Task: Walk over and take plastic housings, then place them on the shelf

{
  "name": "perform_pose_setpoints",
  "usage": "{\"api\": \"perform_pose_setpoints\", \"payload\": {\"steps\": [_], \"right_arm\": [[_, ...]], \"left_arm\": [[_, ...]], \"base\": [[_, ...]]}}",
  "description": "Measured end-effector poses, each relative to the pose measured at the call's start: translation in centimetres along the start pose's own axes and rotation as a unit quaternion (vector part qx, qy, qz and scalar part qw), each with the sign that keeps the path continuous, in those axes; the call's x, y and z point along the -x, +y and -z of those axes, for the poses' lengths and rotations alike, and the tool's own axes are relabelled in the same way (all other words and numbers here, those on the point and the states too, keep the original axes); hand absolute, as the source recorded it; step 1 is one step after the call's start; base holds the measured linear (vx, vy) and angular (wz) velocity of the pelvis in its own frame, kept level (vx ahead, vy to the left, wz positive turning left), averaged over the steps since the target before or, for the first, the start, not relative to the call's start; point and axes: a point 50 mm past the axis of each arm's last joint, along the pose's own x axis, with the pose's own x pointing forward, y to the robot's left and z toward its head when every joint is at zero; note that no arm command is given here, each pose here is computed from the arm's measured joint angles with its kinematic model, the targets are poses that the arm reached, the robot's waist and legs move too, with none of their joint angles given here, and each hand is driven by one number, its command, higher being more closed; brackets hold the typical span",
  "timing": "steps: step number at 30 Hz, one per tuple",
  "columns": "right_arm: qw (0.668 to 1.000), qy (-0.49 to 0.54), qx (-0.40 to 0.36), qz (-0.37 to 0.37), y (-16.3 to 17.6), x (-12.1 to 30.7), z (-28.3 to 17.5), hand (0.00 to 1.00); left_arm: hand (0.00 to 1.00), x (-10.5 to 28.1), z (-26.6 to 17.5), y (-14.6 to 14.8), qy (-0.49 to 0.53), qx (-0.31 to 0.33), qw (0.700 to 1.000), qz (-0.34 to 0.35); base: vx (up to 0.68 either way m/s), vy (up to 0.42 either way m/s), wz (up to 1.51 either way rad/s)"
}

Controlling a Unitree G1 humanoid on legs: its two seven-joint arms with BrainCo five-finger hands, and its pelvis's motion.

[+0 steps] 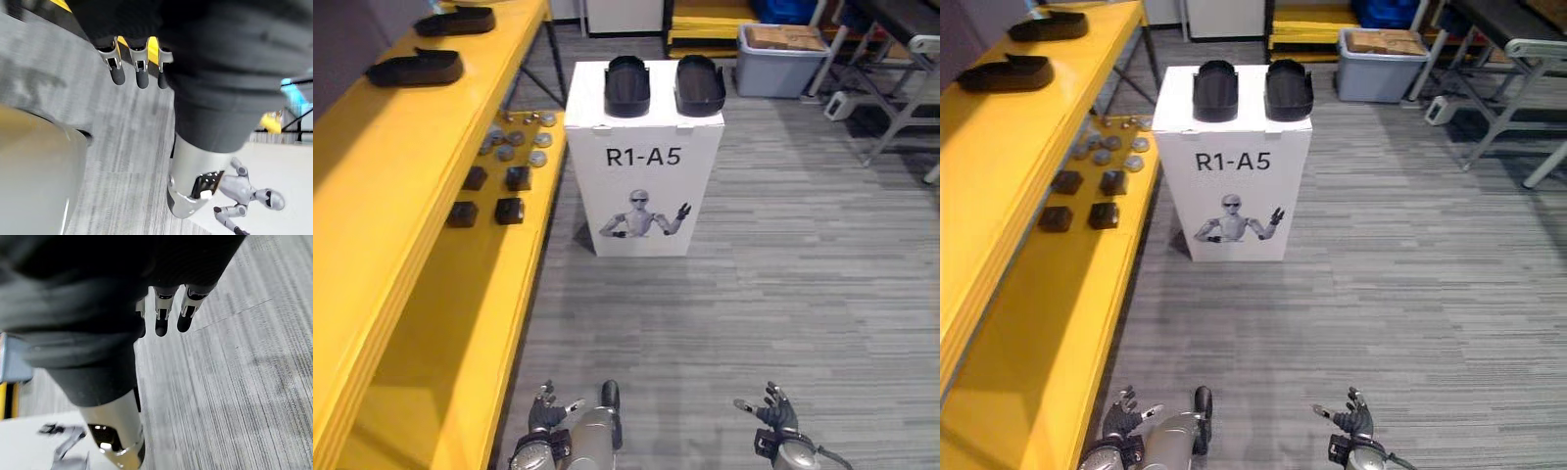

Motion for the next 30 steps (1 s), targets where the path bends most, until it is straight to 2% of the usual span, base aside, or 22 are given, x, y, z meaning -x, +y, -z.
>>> {"api": "perform_pose_setpoints", "payload": {"steps": [6,13,22,27,30], "right_arm": [[1.0,0.025,0.005,-0.004,0.2,0.3,1.3,0.0],[0.999,0.025,0.024,-0.019,0.6,0.1,1.1,0.0],[1.0,0.008,0.025,-0.012,0.0,0.2,0.5,0.0],[1.0,0.005,0.019,0.005,-0.8,0.0,0.3,0.0],[0.999,0.029,0.012,0.009,-0.7,0.6,1.8,0.0]], "left_arm": [[0.0,-0.1,0.3,0.6,0.009,-0.03,1.0,0.0],[0.0,-0.5,-0.6,1.0,-0.002,-0.04,0.999,-0.007],[0.0,0.0,0.6,-2.1,0.016,-0.019,0.999,0.022],[0.0,0.1,0.7,-2.4,0.017,-0.016,0.999,0.024],[0.0,-0.1,0.7,-1.7,0.018,-0.029,0.999,0.019]], "base": [[0.59,0.127,0.01],[0.56,-0.129,0.31],[0.46,-0.217,0.13],[0.23,0.112,-0.17],[0.19,0.173,0.06]]}}
